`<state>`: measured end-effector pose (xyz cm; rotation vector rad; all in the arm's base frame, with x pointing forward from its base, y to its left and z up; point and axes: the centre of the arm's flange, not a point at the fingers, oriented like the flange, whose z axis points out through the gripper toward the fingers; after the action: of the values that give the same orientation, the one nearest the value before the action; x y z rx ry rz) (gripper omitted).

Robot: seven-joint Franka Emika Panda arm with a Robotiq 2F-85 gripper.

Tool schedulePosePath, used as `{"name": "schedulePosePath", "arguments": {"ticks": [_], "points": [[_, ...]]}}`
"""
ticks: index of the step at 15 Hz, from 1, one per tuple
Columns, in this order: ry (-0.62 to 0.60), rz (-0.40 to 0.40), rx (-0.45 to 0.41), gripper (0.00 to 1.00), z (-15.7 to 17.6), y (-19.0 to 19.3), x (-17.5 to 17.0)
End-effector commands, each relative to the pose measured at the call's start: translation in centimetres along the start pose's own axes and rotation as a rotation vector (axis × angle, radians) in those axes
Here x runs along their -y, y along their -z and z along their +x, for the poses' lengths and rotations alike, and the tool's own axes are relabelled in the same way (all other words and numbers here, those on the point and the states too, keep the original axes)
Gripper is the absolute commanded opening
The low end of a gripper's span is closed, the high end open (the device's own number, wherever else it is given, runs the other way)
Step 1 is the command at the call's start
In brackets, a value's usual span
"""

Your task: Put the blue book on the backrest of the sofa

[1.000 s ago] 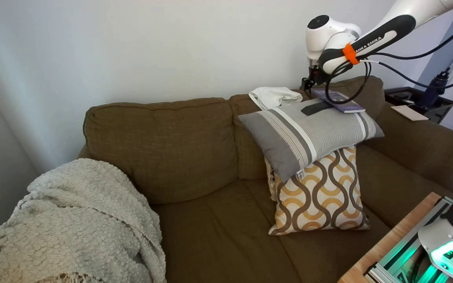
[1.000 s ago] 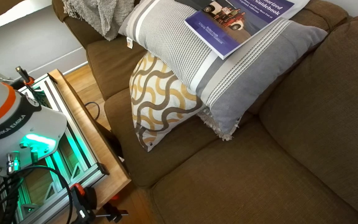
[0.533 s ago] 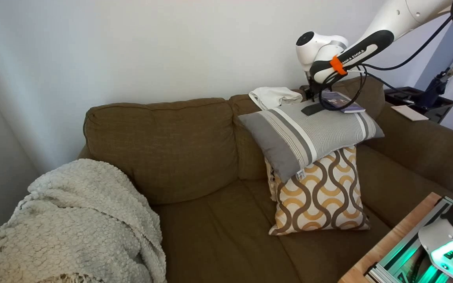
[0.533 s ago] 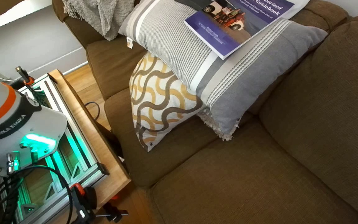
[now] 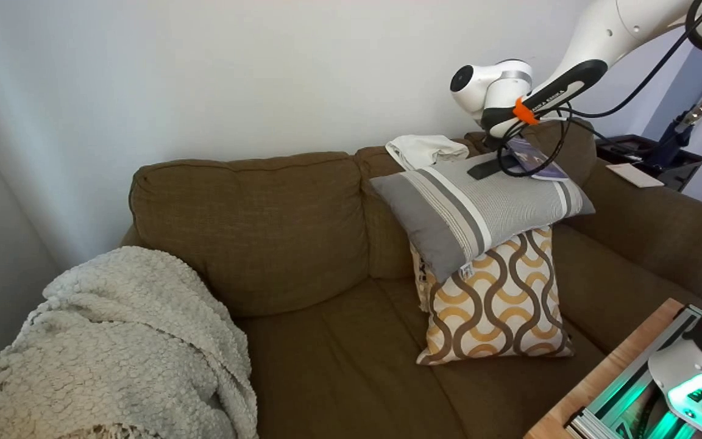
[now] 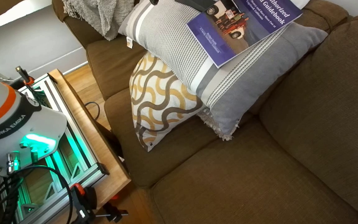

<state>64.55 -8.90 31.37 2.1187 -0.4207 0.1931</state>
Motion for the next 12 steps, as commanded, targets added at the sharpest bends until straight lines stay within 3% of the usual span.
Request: {"name": "schedulePosePath", "arguments": {"ticks": [1,4,9,12], "points": [[-0.004,-0.094,-0.033,0.21,-0.5,0.3,0.4],[0.009,-0.123,-0.052,0.01,-0.7,0.8,0.6],[-0.003,-0.121,-0.135,0.03,-0.6,3.8,-1.8],[0.005,-0.018,-0.296,0.03,-0.2,9.0,-5.3]]}}
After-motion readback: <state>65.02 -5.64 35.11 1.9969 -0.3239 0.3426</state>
